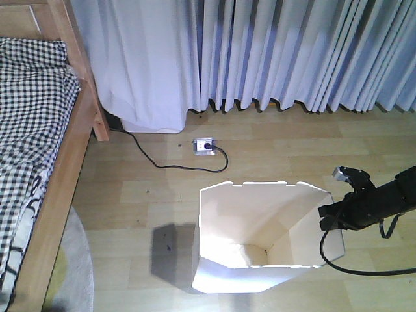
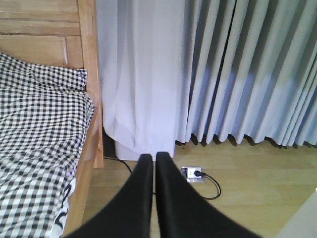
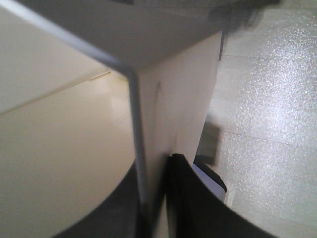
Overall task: Move trash bin to bedside with robot
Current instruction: 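Carry the bin with the right gripper as the base drives beside the bed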
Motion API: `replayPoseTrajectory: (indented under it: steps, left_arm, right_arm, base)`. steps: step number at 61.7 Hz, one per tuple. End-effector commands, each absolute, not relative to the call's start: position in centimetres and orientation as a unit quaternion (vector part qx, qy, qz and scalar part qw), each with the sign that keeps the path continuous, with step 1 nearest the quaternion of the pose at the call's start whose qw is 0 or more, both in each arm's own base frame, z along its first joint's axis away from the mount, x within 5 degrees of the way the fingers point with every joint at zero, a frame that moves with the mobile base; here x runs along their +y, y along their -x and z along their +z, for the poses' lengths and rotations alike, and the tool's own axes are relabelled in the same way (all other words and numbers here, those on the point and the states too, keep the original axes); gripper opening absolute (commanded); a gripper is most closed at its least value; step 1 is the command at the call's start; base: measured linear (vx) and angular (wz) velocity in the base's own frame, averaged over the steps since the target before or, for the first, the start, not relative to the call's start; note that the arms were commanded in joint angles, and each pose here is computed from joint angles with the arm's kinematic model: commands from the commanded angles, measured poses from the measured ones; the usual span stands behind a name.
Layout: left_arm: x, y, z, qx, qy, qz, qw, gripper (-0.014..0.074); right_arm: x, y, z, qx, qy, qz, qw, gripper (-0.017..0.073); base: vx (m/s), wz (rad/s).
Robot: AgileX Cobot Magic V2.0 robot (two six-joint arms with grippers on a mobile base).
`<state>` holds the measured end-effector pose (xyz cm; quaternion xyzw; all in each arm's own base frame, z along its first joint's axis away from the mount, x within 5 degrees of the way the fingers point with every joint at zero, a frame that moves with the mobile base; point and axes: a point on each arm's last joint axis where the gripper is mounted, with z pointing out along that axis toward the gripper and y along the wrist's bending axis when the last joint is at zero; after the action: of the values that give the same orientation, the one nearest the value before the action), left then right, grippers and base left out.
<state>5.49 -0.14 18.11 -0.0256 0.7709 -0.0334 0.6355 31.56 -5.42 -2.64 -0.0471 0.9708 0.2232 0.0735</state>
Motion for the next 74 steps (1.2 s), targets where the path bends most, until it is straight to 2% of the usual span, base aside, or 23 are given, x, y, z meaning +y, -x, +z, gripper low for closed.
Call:
replayPoseTrajectory:
  steps: [1, 74]
  left_arm:
    - [-0.16, -5.55, 18.18, 0.75, 0.027, -0.039, 0.66, -0.0006]
    - [-0.16, -5.55, 18.18, 0.75, 0.027, -0.039, 0.66, -0.0006]
  right_arm:
    - [-4.33, -32.51, 0.65, 0.946, 0.045, 0.305, 0.1, -0.0005]
    - [-4.33, -32.51, 0.65, 0.946, 0.045, 0.305, 0.1, -0.0005]
  base:
    - [0.15, -0.05]
    - [0.13, 0.01]
